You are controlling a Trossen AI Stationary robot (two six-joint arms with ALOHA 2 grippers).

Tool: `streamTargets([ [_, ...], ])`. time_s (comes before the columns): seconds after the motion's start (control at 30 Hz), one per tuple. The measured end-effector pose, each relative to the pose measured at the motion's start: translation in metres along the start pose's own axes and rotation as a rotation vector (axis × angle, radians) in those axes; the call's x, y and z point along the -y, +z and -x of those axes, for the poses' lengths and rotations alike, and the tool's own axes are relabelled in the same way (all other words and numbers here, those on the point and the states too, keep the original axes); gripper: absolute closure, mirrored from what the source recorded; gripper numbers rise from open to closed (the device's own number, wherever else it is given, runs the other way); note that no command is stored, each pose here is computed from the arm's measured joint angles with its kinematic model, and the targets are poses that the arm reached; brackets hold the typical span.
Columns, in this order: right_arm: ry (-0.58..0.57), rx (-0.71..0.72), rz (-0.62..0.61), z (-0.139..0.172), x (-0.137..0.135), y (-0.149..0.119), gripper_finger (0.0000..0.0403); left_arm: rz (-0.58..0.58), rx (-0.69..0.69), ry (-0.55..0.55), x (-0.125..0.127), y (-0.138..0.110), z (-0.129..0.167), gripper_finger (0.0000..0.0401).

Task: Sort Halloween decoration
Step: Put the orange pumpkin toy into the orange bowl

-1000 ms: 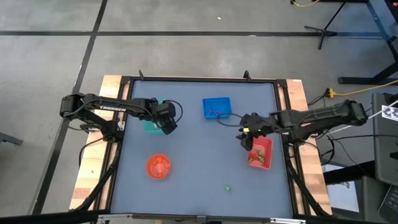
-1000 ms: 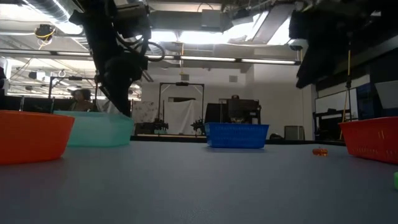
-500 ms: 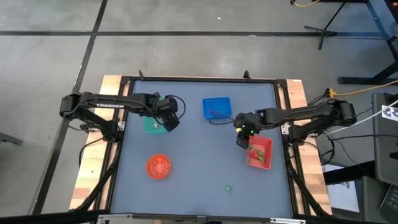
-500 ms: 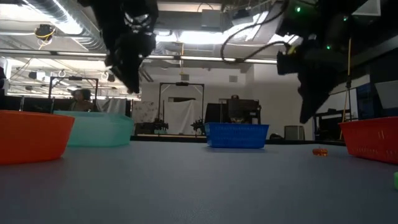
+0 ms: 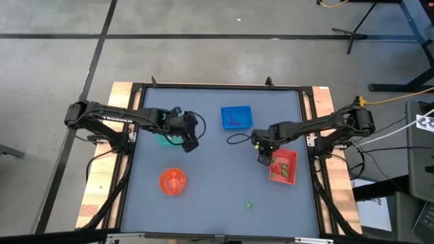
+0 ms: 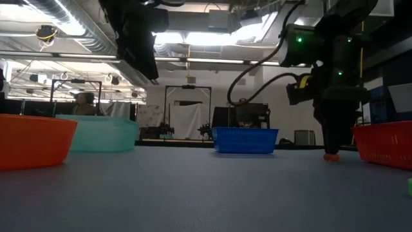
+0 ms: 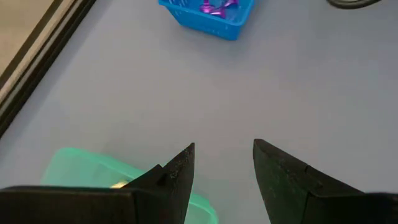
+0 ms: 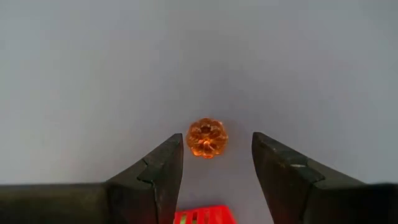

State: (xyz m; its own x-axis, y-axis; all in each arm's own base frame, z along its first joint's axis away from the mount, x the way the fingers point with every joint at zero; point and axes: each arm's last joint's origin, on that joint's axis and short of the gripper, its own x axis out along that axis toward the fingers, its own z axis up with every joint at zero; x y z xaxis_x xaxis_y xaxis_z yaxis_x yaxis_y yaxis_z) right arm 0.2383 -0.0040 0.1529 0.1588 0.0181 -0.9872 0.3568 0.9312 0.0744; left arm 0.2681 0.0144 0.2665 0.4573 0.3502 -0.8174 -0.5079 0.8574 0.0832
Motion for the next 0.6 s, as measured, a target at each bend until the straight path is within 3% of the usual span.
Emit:
streamTargets([
  [0.6,0.013,-0.006,0.034,-0.0071,-0.0044,0.001,0.0212,0.008,0.007,-0.015,0.0088,-0.0035,0.0034,0.0253],
])
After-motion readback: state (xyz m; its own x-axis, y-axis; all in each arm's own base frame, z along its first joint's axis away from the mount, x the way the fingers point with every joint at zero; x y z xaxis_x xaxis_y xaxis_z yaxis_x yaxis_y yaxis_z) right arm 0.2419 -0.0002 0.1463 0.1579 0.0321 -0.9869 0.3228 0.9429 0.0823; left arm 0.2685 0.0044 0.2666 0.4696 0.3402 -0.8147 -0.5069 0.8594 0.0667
